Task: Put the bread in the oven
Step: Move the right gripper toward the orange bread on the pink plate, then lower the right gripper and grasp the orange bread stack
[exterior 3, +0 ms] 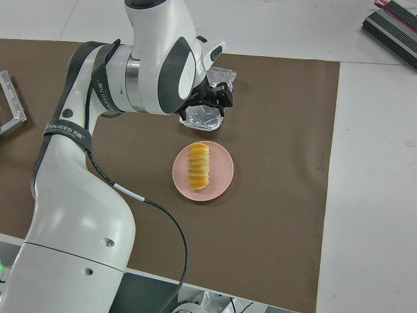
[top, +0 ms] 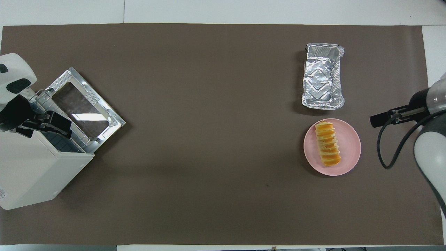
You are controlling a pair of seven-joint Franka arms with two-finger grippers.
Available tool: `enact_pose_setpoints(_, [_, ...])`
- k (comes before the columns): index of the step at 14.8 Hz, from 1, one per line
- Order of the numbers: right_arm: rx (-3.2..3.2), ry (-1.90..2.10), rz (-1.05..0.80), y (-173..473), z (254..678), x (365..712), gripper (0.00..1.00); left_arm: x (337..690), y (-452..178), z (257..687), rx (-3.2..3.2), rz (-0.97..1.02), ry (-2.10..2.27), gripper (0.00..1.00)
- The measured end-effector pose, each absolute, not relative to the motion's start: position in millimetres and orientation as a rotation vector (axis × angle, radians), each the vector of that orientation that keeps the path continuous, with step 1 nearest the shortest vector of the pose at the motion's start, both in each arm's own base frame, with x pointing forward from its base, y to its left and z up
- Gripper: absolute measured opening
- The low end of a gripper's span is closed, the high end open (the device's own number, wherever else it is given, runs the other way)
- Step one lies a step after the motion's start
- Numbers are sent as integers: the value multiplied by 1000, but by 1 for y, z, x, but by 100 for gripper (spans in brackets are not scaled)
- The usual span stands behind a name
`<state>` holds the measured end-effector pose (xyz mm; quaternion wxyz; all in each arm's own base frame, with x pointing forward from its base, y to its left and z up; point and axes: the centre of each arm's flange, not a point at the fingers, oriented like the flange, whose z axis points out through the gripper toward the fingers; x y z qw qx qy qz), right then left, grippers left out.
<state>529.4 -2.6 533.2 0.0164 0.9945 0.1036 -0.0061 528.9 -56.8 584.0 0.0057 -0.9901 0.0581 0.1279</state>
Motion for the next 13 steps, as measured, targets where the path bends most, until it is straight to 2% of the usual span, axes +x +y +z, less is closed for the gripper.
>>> enact_pose_setpoints(2, [3095, 314, -28, 13, 491, 529, 100, 529, -57, 584, -3099, 400, 182, 100])
enact_pose_setpoints(7, [3108, 336, 62, 42, 399, 560, 100, 529, -57, 584, -3099, 400, 182, 100])
enact_pose_setpoints(13, [3123, 313, 93, 55, 330, 561, 100, 529, -57, 584, -3099, 400, 182, 100])
